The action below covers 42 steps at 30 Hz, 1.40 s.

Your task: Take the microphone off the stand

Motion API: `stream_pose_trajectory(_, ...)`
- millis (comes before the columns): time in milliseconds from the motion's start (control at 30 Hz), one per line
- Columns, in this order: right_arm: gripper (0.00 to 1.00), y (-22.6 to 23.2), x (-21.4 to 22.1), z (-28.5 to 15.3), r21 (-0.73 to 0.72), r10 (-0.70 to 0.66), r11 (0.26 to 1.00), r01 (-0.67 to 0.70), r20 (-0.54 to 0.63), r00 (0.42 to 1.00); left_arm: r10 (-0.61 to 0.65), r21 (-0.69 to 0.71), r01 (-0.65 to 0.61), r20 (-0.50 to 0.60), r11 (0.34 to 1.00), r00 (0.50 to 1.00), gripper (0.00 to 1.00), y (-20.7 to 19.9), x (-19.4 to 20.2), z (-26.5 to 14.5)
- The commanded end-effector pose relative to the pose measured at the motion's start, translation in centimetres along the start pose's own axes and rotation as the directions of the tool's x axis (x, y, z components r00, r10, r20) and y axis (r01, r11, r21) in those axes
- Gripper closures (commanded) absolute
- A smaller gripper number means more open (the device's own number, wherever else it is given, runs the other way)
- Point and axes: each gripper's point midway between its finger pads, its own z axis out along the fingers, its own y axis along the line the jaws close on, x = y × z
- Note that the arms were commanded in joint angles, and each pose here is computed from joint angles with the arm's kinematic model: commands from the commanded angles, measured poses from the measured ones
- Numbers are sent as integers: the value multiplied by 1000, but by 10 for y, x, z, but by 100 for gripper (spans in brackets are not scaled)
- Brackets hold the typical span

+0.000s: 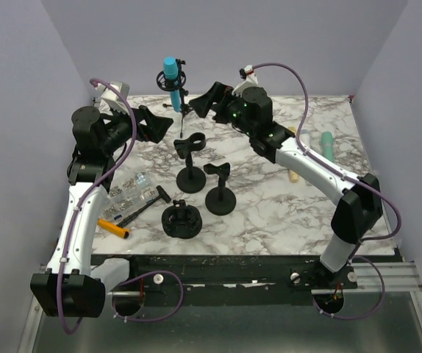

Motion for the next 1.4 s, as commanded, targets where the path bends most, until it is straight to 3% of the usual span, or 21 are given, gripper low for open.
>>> stream_pose_trajectory(0,0,-52,-15,37,51,-33,998,31,32,999,16,1,-16,19,1000,1000,2,-2,-7,-4)
stream_pose_trajectory(267,7,-99,-24,106,-140,124,982,-124,-6,992,-20,12,20,-19,1000,1000,2,4,2,5)
stream_pose_trajectory(700,5,-143,33,191,-312,293,906,-285,-22,956,-42,-6,42,-49,999,998,2,17,14,14)
stream_pose_trajectory(1133,5,-159,47,210,-358,382,872,-335,68,922,-36,-114,30,-46,993,998,2,40,21,15)
stream_pose_trajectory(1367,5,-122,18,179,-378,453,825,-420,-1,892,-253,-130,249,-8,960,968,4,62,7,25)
